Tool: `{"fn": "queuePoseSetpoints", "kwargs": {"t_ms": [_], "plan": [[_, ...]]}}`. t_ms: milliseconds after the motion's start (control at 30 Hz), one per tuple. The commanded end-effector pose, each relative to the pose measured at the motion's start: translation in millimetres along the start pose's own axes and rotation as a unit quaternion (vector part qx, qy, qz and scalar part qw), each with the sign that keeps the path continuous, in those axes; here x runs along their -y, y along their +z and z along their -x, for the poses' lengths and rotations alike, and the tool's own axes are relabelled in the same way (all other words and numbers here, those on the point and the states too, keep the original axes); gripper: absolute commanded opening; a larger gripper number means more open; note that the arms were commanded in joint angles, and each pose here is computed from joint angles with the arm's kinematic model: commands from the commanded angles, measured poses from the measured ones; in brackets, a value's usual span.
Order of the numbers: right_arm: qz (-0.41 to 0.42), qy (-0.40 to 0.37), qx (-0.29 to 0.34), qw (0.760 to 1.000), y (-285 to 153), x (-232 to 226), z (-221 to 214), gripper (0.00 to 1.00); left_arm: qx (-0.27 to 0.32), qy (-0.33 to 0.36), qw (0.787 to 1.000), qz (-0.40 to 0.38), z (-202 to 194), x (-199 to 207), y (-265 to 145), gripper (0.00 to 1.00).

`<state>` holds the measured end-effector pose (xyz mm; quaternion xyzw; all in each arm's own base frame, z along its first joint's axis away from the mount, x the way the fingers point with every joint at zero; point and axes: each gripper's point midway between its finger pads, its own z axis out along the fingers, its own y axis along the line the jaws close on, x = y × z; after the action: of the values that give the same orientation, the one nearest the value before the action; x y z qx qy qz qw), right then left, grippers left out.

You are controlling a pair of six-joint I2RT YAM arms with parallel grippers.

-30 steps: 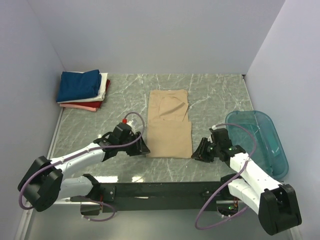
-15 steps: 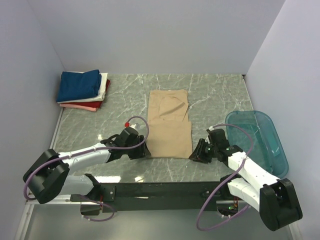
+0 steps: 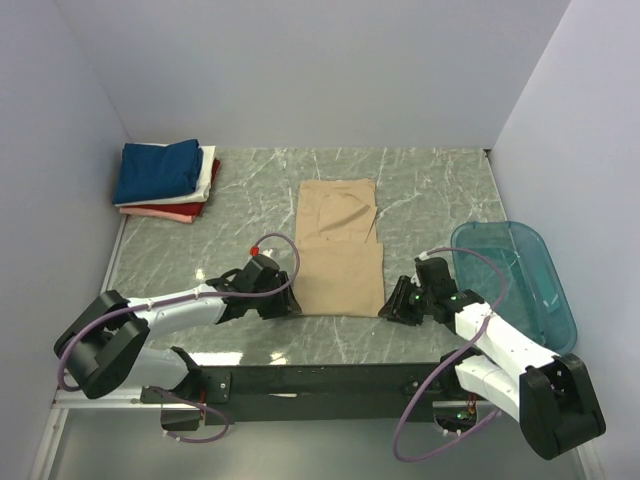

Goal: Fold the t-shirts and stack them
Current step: Fold the tshirt

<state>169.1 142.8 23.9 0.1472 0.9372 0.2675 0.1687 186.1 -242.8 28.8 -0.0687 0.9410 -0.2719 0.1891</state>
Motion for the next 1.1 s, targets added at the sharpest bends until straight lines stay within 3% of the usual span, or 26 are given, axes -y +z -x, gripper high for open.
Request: {"fn": "queuePoseSetpoints", "kwargs": {"t_ms": [0,367,567,767,967,1067], "plan": [[0.002,-0.004,0.028,1.0,-1.3,-7.1,13.3,0.4,0.009,-0.001,1.0,-0.004,1.2,-0.1,4.2,0.46],[-0.007,-0.007,0.022,1.0,9.7,-7.6,8.9,0.4,0.005,-0.009,1.0,0.003,-4.2,-7.7,9.9,0.4],[-0.015,-0.009,0.022,1.0,14.3,-7.4,8.1,0.36,0.002,-0.01,1.0,0.005,-6.1,-8.7,11.7,0.29],[-0.01,-0.014,0.031,0.999,10.1,-12.1,10.6,0.13,0.001,-0.002,1.0,-0.002,-4.6,-2.1,7.5,0.09],[0.004,-0.026,0.029,0.999,1.2,-17.9,5.3,0.0,0.006,0.005,1.0,0.0,-3.4,-2.0,-6.6,0.01],[0.01,-0.037,0.026,0.999,-3.9,-20.6,-1.7,0.0,0.002,0.002,1.0,-0.003,-8.8,-5.4,-14.4,0.01]]}}
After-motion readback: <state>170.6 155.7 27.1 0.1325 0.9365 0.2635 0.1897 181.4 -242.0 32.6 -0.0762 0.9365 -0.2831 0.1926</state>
